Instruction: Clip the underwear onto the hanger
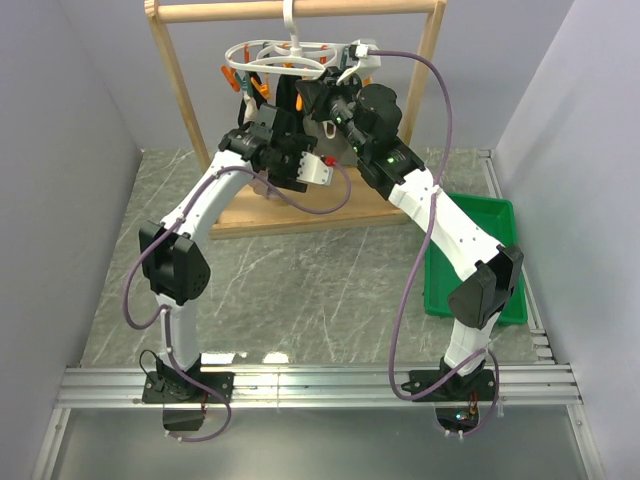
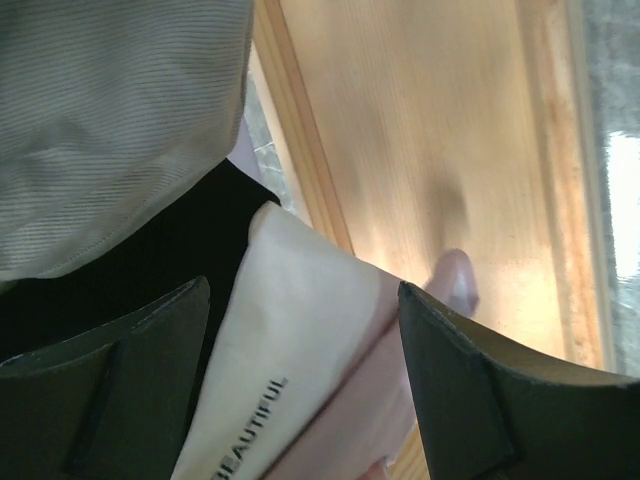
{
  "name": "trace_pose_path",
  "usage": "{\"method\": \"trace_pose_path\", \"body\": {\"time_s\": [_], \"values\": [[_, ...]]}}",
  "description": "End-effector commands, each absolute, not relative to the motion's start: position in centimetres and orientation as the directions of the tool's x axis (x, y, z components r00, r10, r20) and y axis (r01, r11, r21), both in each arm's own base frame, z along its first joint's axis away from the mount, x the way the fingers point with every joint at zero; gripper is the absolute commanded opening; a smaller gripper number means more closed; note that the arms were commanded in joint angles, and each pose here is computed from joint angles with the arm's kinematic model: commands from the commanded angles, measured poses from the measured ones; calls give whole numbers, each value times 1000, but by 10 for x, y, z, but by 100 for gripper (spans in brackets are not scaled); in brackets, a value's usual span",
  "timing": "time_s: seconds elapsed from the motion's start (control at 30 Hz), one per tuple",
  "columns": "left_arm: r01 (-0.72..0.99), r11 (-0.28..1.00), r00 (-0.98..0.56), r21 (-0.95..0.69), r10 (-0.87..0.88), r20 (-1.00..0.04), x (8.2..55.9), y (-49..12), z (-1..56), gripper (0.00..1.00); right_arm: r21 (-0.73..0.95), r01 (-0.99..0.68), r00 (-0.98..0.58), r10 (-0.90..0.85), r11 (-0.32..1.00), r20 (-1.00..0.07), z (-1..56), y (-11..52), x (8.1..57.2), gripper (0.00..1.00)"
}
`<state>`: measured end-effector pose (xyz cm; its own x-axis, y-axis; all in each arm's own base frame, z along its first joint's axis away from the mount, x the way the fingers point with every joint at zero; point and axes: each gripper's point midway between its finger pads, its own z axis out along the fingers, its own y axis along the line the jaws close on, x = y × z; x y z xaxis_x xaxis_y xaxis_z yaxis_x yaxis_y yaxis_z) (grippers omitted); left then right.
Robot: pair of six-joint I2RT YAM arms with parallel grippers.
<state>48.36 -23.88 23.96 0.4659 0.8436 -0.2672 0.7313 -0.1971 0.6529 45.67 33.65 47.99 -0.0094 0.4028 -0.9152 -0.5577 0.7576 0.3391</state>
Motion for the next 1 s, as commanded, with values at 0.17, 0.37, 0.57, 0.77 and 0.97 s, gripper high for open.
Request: {"method": "trace_pose_path", "body": {"time_s": [0.17,0.37,0.57,0.77,0.97], "values": [[717,-230,470,658,857,-212,497,-240,239,83,325,-591,24,419,738,-908,512,333,433,0],[753,-235,409,615,899,-157,508,-227,226,79,323,-588,25,417,741,-909,512,331,432,0],[754,-240,385,612,916,-116,508,-213,227,59,323,-590,26,418,740,-908,512,332,431,0],[744,-239,398,623,909,-126,502,-209,238,64,321,-589,27,414,742,-910,510,332,431,0],[722,-268,485,638,854,-191,482,-227,251,99,325,-588,25,418,741,-908,510,332,432,0]]}}
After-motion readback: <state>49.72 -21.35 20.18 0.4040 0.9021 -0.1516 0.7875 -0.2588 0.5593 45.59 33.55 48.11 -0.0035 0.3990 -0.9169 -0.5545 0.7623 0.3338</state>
